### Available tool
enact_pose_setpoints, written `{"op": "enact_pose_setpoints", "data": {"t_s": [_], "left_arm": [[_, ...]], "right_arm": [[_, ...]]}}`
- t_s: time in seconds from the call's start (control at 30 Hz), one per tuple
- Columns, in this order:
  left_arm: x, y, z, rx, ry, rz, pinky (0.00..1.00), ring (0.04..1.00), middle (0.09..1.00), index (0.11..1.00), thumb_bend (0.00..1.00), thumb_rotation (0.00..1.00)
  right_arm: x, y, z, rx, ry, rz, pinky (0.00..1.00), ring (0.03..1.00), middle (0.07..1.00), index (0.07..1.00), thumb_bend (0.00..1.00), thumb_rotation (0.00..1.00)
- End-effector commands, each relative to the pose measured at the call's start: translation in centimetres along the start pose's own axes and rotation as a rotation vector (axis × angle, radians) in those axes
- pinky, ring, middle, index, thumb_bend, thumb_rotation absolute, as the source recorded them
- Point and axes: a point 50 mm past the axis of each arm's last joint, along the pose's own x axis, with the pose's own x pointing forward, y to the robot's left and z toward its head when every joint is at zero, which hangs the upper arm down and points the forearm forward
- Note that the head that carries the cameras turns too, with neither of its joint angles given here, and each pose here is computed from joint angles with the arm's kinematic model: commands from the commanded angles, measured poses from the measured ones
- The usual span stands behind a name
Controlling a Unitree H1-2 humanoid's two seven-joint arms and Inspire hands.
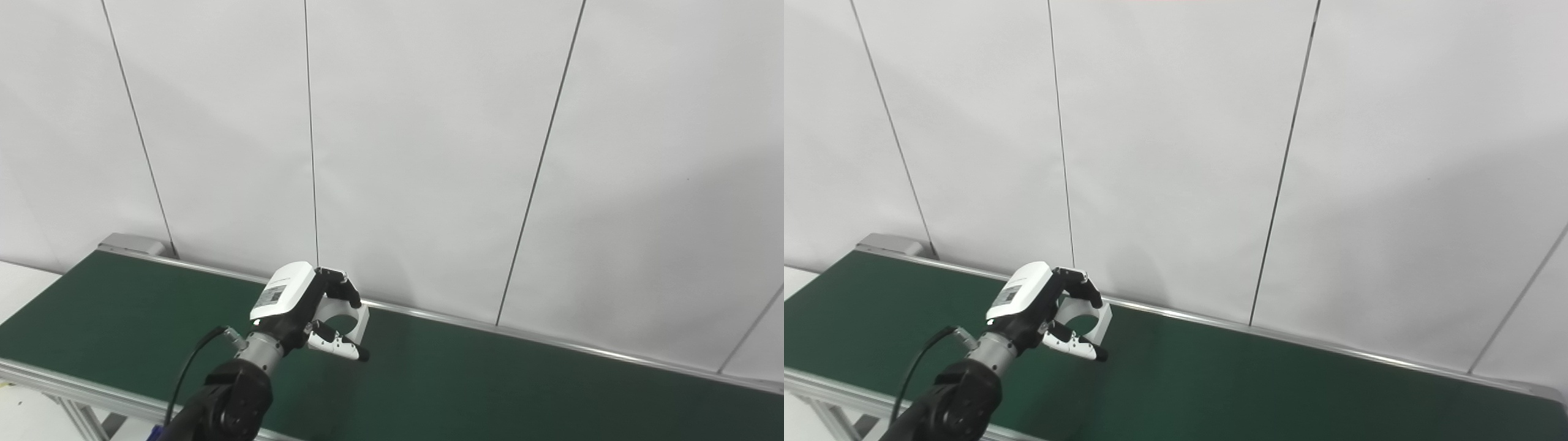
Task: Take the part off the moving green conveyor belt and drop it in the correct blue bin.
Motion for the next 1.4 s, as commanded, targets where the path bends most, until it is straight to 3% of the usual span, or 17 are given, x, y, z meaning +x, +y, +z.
{"op": "enact_pose_setpoints", "data": {"t_s": [0.0, 0.27, 0.6, 0.77, 0.8, 0.83, 0.9, 1.0, 1.07, 1.23, 1.37], "left_arm": [[-0.3, 1.3, 0.9, -0.009, -0.075, 0.046, 0.16, 0.41, 0.489, 0.488, 0.5, 0.0], [-3.5, 0.9, 1.0, -0.079, -0.08, 0.027, 0.19, 0.399, 0.491, 0.487, 0.5, 0.0], [-6.1, -0.9, -1.2, -0.149, -0.02, -0.025, 0.16, 0.422, 0.482, 0.486, 0.5, 0.0], [-7.2, -1.5, -1.6, -0.159, -0.015, -0.056, 0.15, 0.386, 0.49, 0.486, 0.5, 0.0], [-7.4, -1.7, -1.7, -0.164, -0.014, -0.063, 0.15, 0.413, 0.442, 0.493, 0.49, 0.0], [-7.7, -1.9, -1.7, -0.17, -0.015, -0.071, 0.15, 0.43, 0.463, 0.489, 0.5, 0.0], [-8.2, -2.2, -1.6, -0.189, -0.015, -0.079, 0.14, 0.44, 0.475, 0.487, 0.5, 0.0], [-9.1, -2.9, -1.6, -0.21, -0.012, -0.092, 0.15, 0.442, 0.41, 0.502, 0.49, 0.0], [-9.9, -3.6, -1.6, -0.223, -0.008, -0.114, 0.17, 0.442, 0.429, 0.504, 0.5, 0.0], [-11.6, -5.1, -1.4, -0.247, 0.004, -0.172, 0.34, 0.4, 0.515, 0.493, 0.49, 0.0], [-12.7, -6.2, -1.2, -0.277, 0.014, -0.244, 0.35, 0.393, 0.524, 0.486, 0.49, 0.0]], "right_arm": [[0.3, -0.4, 1.2, 0.008, -0.046, -0.021, 0.79, 0.862, 0.908, 0.933, 0.81, 0.17], [0.3, -0.5, 1.8, -0.005, -0.057, -0.024, 0.77, 0.85, 0.899, 0.929, 0.82, 0.22], [0.6, -0.2, 3.2, -0.006, -0.067, -0.027, 0.8, 0.863, 0.902, 0.931, 0.82, 0.31], [1.2, 0.1, 3.9, -0.017, -0.064, -0.028, 0.81, 0.871, 0.912, 0.94, 0.82, 0.35], [1.3, 0.1, 4.0, -0.019, -0.066, -0.029, 0.81, 0.871, 0.912, 0.941, 0.82, 0.36], [1.4, 0.1, 4.2, -0.022, -0.066, -0.031, 0.81, 0.872, 0.913, 0.943, 0.82, 0.37], [1.5, 0.0, 4.6, -0.021, -0.062, -0.033, 0.81, 0.871, 0.916, 0.944, 0.82, 0.36], [1.6, -0.2, 4.9, -0.022, -0.062, -0.038, 0.81, 0.87, 0.915, 0.945, 0.81, 0.33], [1.6, -0.4, 5.2, -0.022, -0.062, -0.039, 0.81, 0.866, 0.912, 0.944, 0.8, 0.31], [1.6, -0.7, 5.6, -0.015, -0.059, -0.039, 0.81, 0.867, 0.911, 0.945, 0.8, 0.3], [1.5, -0.9, 5.9, -0.011, -0.055, -0.041, 0.82, 0.866, 0.91, 0.945, 0.8, 0.28]]}}
